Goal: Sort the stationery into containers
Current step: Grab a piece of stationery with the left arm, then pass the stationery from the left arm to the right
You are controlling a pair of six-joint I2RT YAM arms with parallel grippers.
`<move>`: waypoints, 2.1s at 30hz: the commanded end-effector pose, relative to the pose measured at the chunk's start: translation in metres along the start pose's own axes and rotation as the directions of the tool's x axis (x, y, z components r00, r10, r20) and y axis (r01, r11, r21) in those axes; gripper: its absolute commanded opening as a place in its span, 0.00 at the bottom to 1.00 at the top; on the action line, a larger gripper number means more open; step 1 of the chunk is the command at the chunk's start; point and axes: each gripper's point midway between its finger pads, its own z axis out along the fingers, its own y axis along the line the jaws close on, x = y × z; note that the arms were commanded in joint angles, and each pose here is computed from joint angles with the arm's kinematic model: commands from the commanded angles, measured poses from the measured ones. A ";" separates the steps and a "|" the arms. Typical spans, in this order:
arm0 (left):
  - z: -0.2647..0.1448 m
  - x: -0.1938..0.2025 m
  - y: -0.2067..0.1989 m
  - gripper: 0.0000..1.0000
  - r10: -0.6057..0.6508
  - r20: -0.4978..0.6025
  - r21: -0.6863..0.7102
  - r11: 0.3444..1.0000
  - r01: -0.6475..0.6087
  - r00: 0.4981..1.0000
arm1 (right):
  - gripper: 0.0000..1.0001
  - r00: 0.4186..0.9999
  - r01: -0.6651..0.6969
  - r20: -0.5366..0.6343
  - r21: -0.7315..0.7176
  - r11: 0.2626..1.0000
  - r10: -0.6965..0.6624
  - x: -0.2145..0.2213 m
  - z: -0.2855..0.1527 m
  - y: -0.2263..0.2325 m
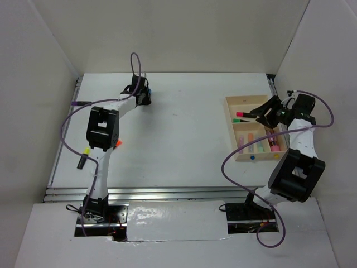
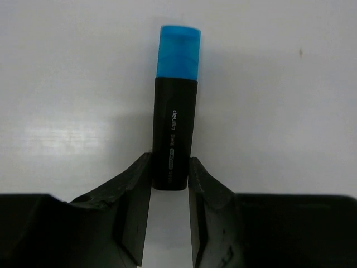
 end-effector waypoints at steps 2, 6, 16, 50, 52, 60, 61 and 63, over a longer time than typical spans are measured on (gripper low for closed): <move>-0.045 0.020 -0.009 0.00 0.022 -0.048 0.113 0.993 -0.016 0.999 | 0.64 0.996 0.086 -0.020 -0.085 0.993 -0.088 0.023 -0.007 0.031; -0.088 0.018 -0.030 0.00 0.029 -0.048 0.242 0.970 -0.017 0.998 | 0.65 0.977 0.202 -0.047 -0.136 0.970 -0.210 0.052 0.000 0.060; -0.190 0.028 -0.056 0.00 0.039 -0.037 0.398 0.917 -0.022 0.999 | 0.68 0.943 0.223 -0.190 -0.248 0.943 -0.273 0.117 0.033 0.104; -0.310 0.071 -0.169 0.00 0.087 -0.187 0.675 0.735 0.064 0.979 | 0.56 0.832 0.028 -0.481 -0.461 0.887 -0.276 0.213 0.149 0.239; -0.311 0.071 -0.170 0.00 0.087 -0.188 0.675 0.735 0.064 0.978 | 0.35 0.829 0.017 -0.487 -0.468 0.884 -0.274 0.215 0.150 0.238; -0.298 0.047 -0.135 0.99 0.046 -0.162 0.549 0.834 0.052 0.986 | 0.00 0.869 0.043 -0.416 -0.475 0.879 -0.268 0.179 0.127 0.225; -0.297 0.041 -0.127 0.99 0.043 -0.153 0.528 0.848 0.045 0.987 | 0.00 0.878 0.057 -0.397 -0.469 0.881 -0.268 0.170 0.125 0.220; -0.297 0.021 -0.104 0.99 0.036 -0.106 0.490 0.871 0.021 0.994 | 0.00 0.913 0.091 -0.330 -0.411 0.907 -0.241 0.133 0.121 0.198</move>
